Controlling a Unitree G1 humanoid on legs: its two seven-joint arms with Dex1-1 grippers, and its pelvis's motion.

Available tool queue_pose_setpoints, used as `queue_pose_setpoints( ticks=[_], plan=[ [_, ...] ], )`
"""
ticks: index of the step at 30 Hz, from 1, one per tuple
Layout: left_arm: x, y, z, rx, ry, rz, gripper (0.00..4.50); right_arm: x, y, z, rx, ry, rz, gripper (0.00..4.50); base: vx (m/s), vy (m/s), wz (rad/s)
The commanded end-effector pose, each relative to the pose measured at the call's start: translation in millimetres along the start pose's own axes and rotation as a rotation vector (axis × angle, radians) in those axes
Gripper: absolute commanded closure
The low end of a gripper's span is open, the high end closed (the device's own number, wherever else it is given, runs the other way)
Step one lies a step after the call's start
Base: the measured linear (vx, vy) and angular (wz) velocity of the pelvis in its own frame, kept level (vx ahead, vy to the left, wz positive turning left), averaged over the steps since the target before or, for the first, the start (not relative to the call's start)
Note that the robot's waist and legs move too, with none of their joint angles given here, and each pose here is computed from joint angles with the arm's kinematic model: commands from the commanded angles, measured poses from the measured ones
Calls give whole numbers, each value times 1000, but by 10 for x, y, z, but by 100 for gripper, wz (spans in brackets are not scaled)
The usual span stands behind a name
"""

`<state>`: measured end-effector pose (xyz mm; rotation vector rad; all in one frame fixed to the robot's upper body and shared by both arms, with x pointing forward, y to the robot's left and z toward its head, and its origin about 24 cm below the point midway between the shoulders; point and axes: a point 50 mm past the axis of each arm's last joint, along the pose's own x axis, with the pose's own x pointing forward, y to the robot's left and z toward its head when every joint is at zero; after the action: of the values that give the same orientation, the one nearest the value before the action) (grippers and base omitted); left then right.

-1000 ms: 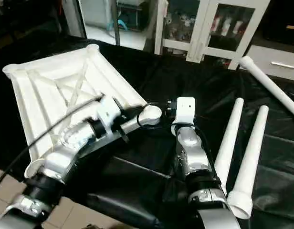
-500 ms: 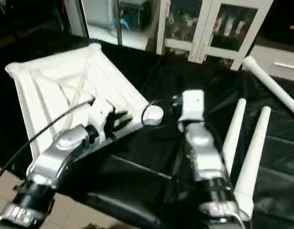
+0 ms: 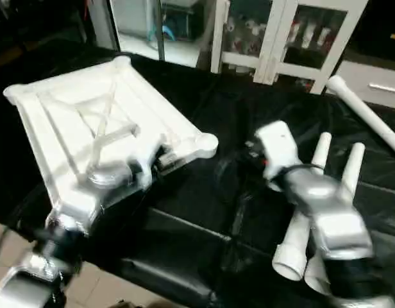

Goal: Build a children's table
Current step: Pick table leg

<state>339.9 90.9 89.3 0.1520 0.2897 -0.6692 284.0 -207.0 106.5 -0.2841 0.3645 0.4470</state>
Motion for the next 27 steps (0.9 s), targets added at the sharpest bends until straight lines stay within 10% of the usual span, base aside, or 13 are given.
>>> queue_pose_setpoints(
  ticks=[1, 12, 18, 27],
  plan=[
    [35, 21, -90, -37, 60, 21, 204, -93, 66, 37, -19, 24, 103, 138, 0, 0, 0],
    [258, -37, -171, -196, 142, -14, 118, -194, 167, 62, -27, 72, 208, 138, 0, 0, 0],
    [323, -64, -408, -41, 324, -30, 63, -235, 217, 91, -32, 82, 248, 138, 0, 0, 0],
    [345, -51, -485, 36, 373, -129, 104, -261, 242, 120, -47, 84, 265, 138, 0, 0, 0]
  ],
)
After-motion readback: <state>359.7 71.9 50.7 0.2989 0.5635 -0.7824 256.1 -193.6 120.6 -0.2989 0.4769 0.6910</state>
